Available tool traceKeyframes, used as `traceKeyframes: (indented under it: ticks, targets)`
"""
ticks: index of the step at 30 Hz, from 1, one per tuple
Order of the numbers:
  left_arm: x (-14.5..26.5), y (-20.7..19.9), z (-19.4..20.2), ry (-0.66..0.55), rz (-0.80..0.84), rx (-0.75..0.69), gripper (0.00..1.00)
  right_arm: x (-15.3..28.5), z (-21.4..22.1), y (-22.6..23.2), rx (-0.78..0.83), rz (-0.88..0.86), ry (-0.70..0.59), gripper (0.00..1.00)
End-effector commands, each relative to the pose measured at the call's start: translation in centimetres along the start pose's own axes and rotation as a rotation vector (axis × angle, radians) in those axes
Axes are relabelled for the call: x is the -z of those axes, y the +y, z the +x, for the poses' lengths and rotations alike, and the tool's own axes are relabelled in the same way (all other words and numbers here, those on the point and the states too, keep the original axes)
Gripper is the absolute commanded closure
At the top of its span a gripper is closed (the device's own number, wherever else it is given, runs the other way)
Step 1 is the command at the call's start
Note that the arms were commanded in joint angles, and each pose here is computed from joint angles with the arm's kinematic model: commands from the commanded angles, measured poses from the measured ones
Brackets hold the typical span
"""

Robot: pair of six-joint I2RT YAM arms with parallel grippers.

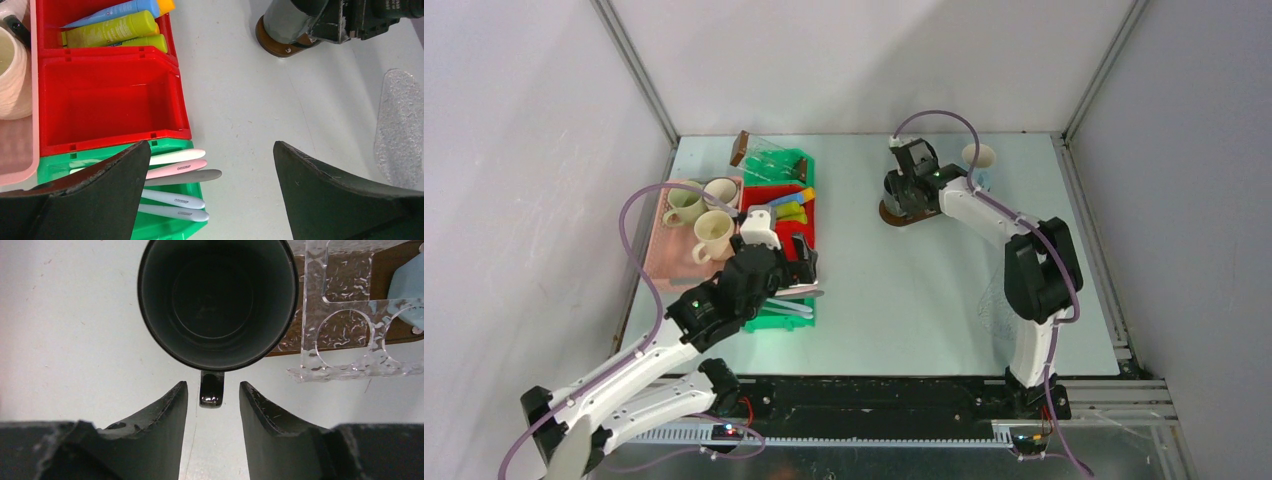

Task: Prepare toiletry sets of a toothbrush and toothpaste on the tray
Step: Adjust the cup on the tray.

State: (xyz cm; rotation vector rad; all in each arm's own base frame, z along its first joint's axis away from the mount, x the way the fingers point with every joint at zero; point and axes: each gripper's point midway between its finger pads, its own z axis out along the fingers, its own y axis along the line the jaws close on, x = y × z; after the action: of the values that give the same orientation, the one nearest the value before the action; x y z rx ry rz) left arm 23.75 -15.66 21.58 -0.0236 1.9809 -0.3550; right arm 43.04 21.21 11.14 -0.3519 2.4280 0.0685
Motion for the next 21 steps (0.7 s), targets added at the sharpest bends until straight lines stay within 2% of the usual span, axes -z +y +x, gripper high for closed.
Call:
traceKeyframes:
  ticks: [1, 4, 10, 14, 21]
  targets:
    - [0.1, 0.1, -1.1, -0.046, -0.008, 0.043, 0.00, -0.9, -0.5, 0.0, -0.059, -0.012, -0.016, 0.56]
    - [0.1, 0.1, -1.1, -0.045, -0.008, 0.043, 0.00, -1.3, -0.2, 0.0, -0.065, -0.011, -0.006, 0.60]
    - [0.0, 0.0, -1.1, -0.042, -0.008, 0.040, 0.00, -1.5, 0.4, 0.2, -0.040, -0.026, 0.011, 0.80]
    - [0.0, -0.1, -1.2, -0.044, -0.004, 0.042, 0.00, -1.1, 0.4, 0.3, -0.022, -0.038, 0.009, 0.86]
    - [0.0, -0.2, -1.1, -0.039, 0.000, 0.040, 0.00, -0.6, 0.8, 0.2, 0.011, -0.049, 0.015, 0.90]
